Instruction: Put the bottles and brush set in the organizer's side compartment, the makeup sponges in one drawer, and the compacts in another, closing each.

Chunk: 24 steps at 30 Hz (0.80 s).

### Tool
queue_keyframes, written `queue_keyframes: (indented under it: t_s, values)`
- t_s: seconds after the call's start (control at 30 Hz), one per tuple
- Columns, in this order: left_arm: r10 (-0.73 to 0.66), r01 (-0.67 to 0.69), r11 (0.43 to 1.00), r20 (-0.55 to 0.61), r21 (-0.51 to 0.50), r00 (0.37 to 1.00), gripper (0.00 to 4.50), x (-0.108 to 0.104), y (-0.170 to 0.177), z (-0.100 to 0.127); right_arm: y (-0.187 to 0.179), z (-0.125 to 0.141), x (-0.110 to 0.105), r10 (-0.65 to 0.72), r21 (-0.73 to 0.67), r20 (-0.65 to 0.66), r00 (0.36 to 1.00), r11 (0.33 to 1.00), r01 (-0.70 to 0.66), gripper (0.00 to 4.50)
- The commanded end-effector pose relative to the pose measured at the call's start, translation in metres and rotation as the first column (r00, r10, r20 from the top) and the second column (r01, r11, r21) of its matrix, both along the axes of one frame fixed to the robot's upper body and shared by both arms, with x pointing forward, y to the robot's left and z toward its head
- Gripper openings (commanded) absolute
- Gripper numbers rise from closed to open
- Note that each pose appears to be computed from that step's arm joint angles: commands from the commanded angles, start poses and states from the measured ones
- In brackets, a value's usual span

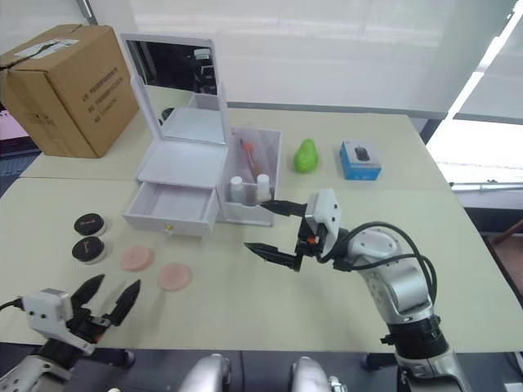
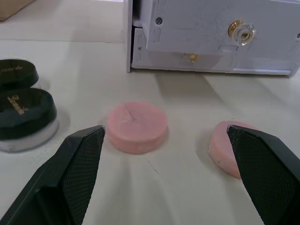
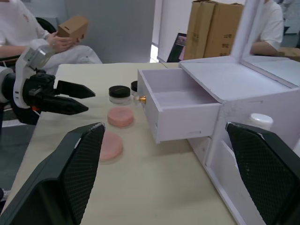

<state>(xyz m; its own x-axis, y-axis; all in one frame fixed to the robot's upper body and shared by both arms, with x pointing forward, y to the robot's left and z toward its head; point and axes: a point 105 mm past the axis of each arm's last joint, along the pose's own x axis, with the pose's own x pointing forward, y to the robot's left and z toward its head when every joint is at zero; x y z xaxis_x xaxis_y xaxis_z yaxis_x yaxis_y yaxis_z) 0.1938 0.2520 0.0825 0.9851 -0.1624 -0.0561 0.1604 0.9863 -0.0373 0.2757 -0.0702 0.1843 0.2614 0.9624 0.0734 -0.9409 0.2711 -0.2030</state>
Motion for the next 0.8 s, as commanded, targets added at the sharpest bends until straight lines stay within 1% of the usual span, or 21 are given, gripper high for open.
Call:
queue_keyframes:
  t_s: [0.03, 0.13, 0.23, 0.3, 0.37, 0.5, 0.67, 0.8]
  values:
    - [0.031, -0.031, 1.000, 0.060, 0.001, 0.998, 4.48, 0.008, -0.028, 0.015, 0.001, 0.015, -0.002, 0.017, 0.013, 0.049, 0.999, 1.000, -0.018, 4.50]
    - [0.024, -0.024, 1.000, 0.052, -0.005, 0.998, 4.48, 0.011, -0.042, 0.014, 0.002, 0.019, -0.002, 0.026, 0.012, 0.061, 0.998, 1.000, -0.026, 4.50]
    - [0.049, -0.049, 0.999, 0.018, 0.003, 0.999, 4.48, 0.014, -0.043, 0.007, 0.003, 0.020, -0.001, 0.026, 0.006, 0.071, 0.997, 1.000, -0.027, 4.50]
    - [0.001, 0.000, 1.000, -0.010, 0.009, 1.000, 4.48, 0.019, -0.051, 0.003, 0.002, 0.021, -0.001, 0.021, 0.002, 0.077, 0.997, 1.000, -0.021, 4.50]
    - [-0.029, 0.029, 1.000, -0.072, 0.004, 0.997, 4.48, 0.024, -0.058, -0.007, 0.002, 0.023, -0.001, 0.015, -0.002, 0.083, 0.996, 1.000, -0.015, 4.50]
    - [-0.067, 0.070, 0.997, -0.129, 0.021, 0.989, 4.48, 0.032, -0.067, -0.013, 0.001, 0.026, -0.002, 0.008, -0.001, 0.092, 0.996, 1.000, -0.008, 4.50]
    - [-0.057, 0.070, 0.996, -0.207, 0.056, 0.977, 4.48, 0.038, -0.064, -0.023, 0.002, 0.028, -0.005, -0.002, 0.001, 0.093, 0.996, 1.000, 0.002, 4.50]
    - [-0.079, 0.100, 0.992, -0.231, 0.081, 0.970, 4.48, 0.037, -0.065, -0.024, 0.001, 0.029, -0.005, -0.016, 0.005, 0.088, 0.996, 1.000, 0.015, 4.50]
